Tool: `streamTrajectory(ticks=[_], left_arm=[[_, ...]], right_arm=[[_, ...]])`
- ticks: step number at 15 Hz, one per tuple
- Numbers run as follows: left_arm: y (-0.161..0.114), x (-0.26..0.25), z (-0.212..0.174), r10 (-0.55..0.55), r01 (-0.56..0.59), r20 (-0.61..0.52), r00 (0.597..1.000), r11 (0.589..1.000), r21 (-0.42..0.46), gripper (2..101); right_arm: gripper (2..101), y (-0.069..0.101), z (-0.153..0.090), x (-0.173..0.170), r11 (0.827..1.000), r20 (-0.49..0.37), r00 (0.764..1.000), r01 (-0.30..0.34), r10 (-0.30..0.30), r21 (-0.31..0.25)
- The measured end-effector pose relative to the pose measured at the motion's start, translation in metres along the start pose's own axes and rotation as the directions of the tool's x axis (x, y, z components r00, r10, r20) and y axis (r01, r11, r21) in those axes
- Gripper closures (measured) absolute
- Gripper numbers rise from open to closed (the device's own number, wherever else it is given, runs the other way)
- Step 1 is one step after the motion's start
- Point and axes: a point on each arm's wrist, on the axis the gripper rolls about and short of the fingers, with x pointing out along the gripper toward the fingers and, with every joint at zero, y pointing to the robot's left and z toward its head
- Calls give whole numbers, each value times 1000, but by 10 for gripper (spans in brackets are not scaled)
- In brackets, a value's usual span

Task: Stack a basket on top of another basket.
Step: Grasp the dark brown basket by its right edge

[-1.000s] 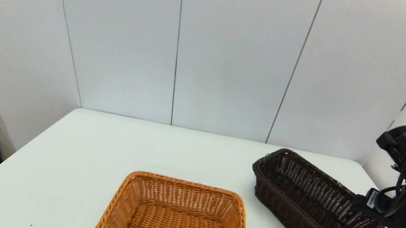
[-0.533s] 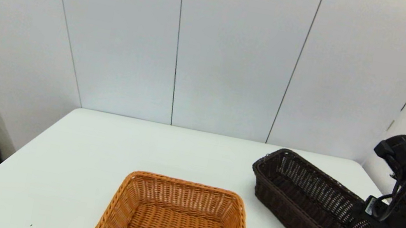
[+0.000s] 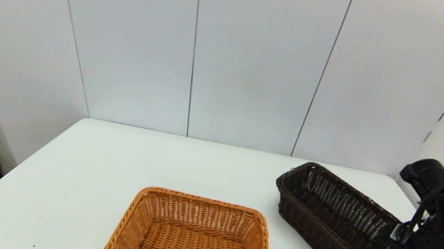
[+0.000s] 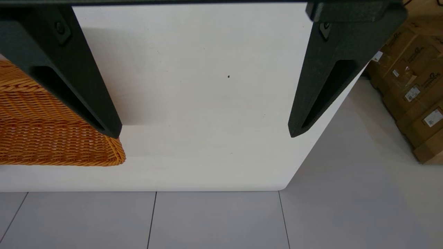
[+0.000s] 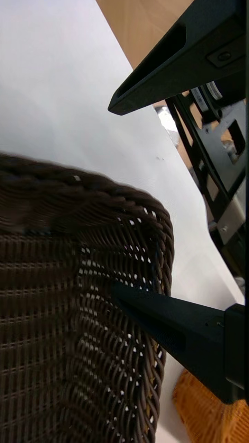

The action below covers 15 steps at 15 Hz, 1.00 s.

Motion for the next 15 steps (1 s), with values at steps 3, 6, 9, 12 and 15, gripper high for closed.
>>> streamTrajectory(ticks=[3,6,9,12,15], left_arm=[[0,0,0,0,0,0,1000,1000,0,54],[0,0,0,0,0,0,1000,1000,0,54],[0,0,0,0,0,0,1000,1000,0,54],[0,0,0,0,0,0,1000,1000,0,54],[0,0,0,0,0,0,1000,1000,0,54]], right_arm=[[49,0,2,10,1000,-11,1000,5,-4,19],[49,0,3,20,1000,-9,1000,1,0,25],[49,-2,6,25,999,-12,1000,4,-3,42],[49,-3,9,27,999,-18,1000,1,0,49],[49,-1,13,28,999,9,1000,-24,23,46]])
